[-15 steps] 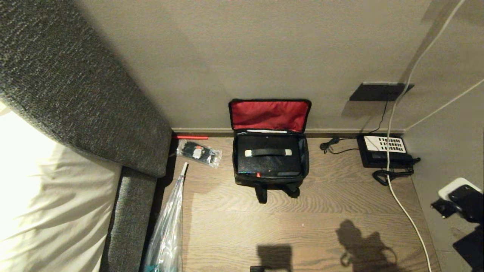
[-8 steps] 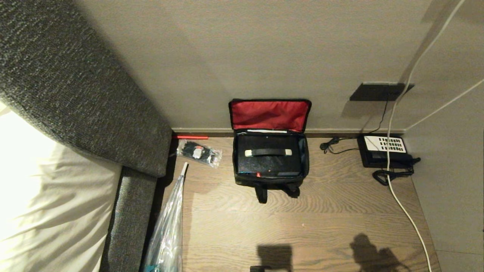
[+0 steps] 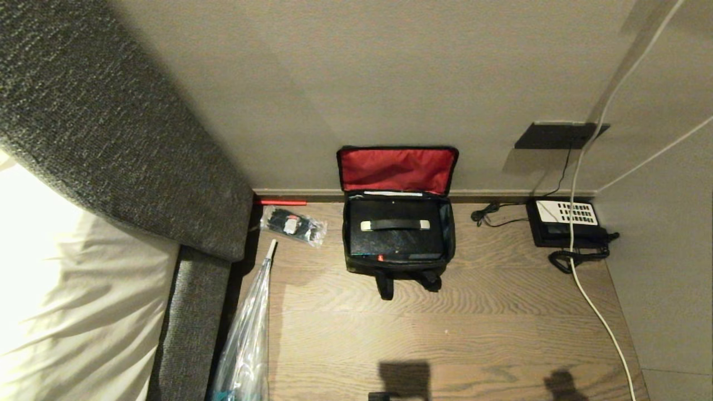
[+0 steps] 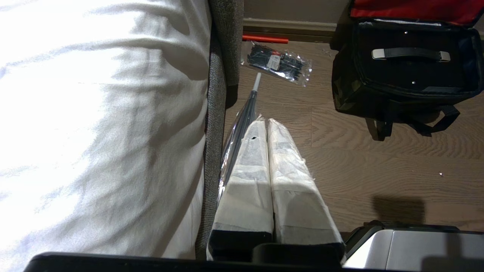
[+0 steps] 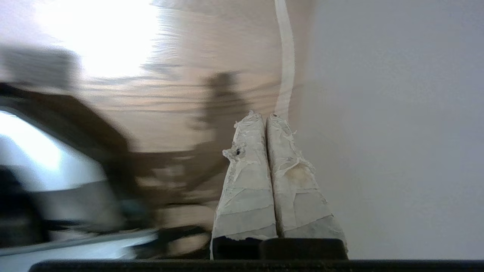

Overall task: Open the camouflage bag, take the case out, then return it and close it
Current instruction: Close the top of the storage box

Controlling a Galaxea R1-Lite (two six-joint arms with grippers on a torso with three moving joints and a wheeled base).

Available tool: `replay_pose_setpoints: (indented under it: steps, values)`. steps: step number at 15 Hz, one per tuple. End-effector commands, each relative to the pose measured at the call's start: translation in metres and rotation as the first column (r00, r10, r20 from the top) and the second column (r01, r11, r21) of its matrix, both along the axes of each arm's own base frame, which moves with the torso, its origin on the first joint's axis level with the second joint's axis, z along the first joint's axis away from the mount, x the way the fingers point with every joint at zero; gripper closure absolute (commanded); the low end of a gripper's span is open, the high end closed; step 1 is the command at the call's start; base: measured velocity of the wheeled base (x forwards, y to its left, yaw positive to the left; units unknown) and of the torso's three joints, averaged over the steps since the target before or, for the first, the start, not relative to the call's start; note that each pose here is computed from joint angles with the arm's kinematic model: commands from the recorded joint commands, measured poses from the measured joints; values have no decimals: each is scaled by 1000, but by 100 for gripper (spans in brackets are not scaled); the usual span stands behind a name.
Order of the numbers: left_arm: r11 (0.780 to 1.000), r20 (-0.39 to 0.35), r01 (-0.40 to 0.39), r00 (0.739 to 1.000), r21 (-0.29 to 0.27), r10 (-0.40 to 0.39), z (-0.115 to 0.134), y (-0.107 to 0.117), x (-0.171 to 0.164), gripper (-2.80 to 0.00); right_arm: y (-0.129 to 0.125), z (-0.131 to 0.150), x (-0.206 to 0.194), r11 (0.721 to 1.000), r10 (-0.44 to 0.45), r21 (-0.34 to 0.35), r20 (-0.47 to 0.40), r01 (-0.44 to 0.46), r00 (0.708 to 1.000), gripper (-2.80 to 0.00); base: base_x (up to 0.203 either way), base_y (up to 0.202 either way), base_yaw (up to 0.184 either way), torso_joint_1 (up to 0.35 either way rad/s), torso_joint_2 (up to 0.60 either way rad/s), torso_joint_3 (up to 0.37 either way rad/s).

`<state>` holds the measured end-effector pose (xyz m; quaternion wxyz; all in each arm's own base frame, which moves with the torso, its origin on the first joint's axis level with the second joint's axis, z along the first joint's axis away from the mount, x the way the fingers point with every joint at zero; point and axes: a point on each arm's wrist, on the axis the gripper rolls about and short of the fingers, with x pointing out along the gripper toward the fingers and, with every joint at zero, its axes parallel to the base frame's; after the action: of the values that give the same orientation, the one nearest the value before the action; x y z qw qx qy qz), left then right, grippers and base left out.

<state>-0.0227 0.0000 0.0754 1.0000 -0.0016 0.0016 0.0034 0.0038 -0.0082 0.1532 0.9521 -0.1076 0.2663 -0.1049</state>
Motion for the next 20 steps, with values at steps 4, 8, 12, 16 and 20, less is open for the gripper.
replay_pose_setpoints:
  steps: [4,8,12,16,20]
  values:
    - [1000,0,-1,1000,0,1,0,0,0,0,-1,-15,-32,995,1,96,122,-12,992,0,0,0,0,0,0,0]
    - [1000,0,-1,1000,0,1,0,0,0,0,4,-39,-34,978,-57,208,211,12,976,0,0,0,0,0,0,0]
    - [1000,0,-1,1000,0,1,0,0,0,0,9,-55,-31,949,130,247,255,-194,958,0,0,0,0,0,0,0]
    - [1000,2,-1,1000,0,1,0,0,0,0,8,-76,-32,958,165,138,447,-250,879,0,0,0,0,0,0,0]
    - [1000,2,-1,1000,0,1,0,0,0,0,8,-77,-33,959,159,146,434,-243,887,0,0,0,0,0,0,0]
